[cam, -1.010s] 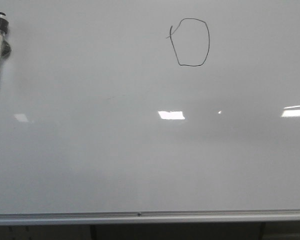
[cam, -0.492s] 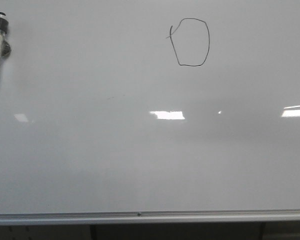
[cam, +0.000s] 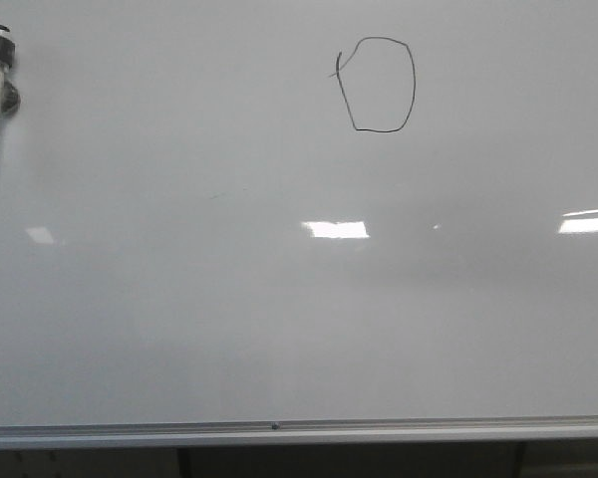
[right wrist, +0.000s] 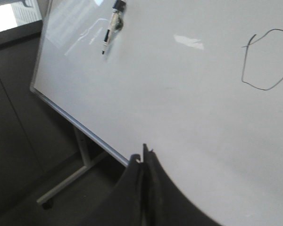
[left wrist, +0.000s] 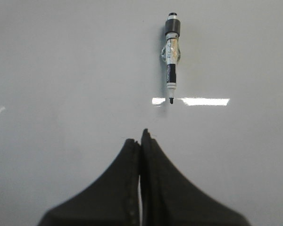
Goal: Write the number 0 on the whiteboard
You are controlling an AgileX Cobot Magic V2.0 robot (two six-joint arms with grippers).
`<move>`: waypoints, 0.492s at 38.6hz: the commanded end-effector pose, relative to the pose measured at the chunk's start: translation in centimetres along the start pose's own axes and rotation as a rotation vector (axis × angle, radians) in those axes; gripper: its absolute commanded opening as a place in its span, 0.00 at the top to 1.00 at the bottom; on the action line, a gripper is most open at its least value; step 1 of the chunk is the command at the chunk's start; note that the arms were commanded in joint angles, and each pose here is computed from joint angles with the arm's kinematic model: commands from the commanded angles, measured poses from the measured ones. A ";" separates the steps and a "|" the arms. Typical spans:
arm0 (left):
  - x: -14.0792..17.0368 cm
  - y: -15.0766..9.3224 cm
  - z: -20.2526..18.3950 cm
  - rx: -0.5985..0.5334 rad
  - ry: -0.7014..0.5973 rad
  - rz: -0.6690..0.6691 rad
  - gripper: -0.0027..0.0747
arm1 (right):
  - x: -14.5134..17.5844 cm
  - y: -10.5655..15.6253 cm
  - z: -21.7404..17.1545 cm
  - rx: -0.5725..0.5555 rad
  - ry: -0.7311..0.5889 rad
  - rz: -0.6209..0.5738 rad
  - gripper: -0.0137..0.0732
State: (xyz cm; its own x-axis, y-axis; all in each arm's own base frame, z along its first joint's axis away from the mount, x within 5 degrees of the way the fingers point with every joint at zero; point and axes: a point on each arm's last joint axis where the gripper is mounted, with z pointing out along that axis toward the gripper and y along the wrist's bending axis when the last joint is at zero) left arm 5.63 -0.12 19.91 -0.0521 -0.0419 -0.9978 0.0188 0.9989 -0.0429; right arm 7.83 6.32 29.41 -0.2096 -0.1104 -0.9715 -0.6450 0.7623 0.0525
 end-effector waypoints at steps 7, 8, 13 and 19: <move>-0.1 0.0 0.0 0.003 -0.078 -0.018 0.99 | 1.7 -2.2 -0.8 0.259 -0.137 -0.027 0.92; -0.1 0.0 0.0 0.003 -0.078 -0.018 0.99 | 2.0 -2.4 -1.0 0.292 -0.150 -0.025 0.92; -0.1 0.0 0.0 0.003 -0.078 -0.018 0.99 | 4.1 -3.1 -2.0 0.429 -0.183 -0.015 0.92; -0.1 0.0 0.0 0.003 -0.078 -0.018 0.99 | 6.0 -3.4 -3.3 0.569 -0.229 -0.011 0.92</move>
State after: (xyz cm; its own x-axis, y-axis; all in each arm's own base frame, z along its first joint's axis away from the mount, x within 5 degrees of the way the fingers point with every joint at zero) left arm 5.63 -0.12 19.91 -0.0521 -0.0419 -0.9978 0.0188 0.9989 -0.0429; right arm 6.77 1.71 23.14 -0.1197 -0.0571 -0.9912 -0.2338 0.9719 -0.0277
